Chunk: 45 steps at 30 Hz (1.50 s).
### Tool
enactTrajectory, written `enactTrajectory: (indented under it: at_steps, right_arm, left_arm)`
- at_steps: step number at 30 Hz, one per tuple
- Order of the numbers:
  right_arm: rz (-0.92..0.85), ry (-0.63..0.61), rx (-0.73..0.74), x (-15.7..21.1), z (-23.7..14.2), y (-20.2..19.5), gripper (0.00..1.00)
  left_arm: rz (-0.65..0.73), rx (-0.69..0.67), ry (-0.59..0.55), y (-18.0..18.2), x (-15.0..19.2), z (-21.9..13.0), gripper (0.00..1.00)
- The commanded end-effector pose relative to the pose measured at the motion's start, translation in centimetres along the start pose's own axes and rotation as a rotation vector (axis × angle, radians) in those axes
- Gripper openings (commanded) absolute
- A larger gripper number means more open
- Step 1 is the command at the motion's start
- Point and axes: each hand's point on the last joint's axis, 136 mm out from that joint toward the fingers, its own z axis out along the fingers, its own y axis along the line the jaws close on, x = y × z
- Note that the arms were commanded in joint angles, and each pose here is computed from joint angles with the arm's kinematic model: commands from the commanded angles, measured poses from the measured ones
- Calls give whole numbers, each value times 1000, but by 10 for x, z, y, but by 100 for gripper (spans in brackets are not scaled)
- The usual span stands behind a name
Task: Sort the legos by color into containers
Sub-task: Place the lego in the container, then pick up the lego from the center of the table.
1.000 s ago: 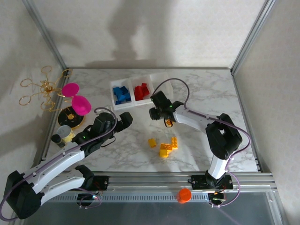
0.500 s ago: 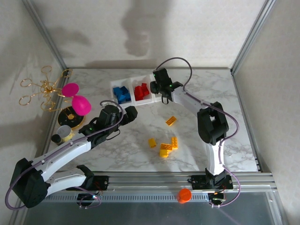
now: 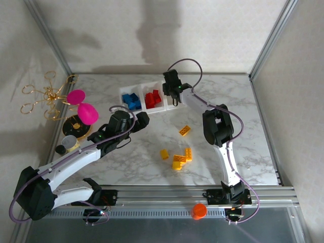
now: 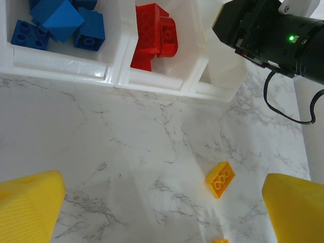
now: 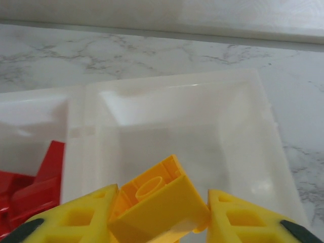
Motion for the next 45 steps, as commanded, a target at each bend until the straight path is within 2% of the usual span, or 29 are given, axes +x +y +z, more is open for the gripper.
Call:
enactTrajectory:
  at_steps: [1, 10, 18, 25, 34, 41, 45]
  right_arm:
    - [-7, -7, 19, -9, 2, -4, 44]
    - [-3, -59, -32, -33, -45, -5, 58]
    - [23, -44, -73, -22, -90, -14, 65]
    - [101, 74, -83, 48, -124, -35, 70]
    - [262, 212, -33, 144, -140, -61, 76]
    - [352, 246, -3, 188, -138, -54, 84]
    - [369, 263, -24, 198, -128, -40, 84]
  left_arm:
    - [7, 10, -38, -7, -14, -1, 100]
    - [4, 25, -29, -12, -14, -3, 100]
    - [6, 43, -9, -13, -7, -7, 100]
    - [15, 57, 43, -7, 14, -12, 100]
    - [1, 75, 84, 4, 43, -18, 100]
    - [-11, 77, 100, 7, 56, -17, 100]
    - [-11, 71, 101, 8, 59, -16, 100]
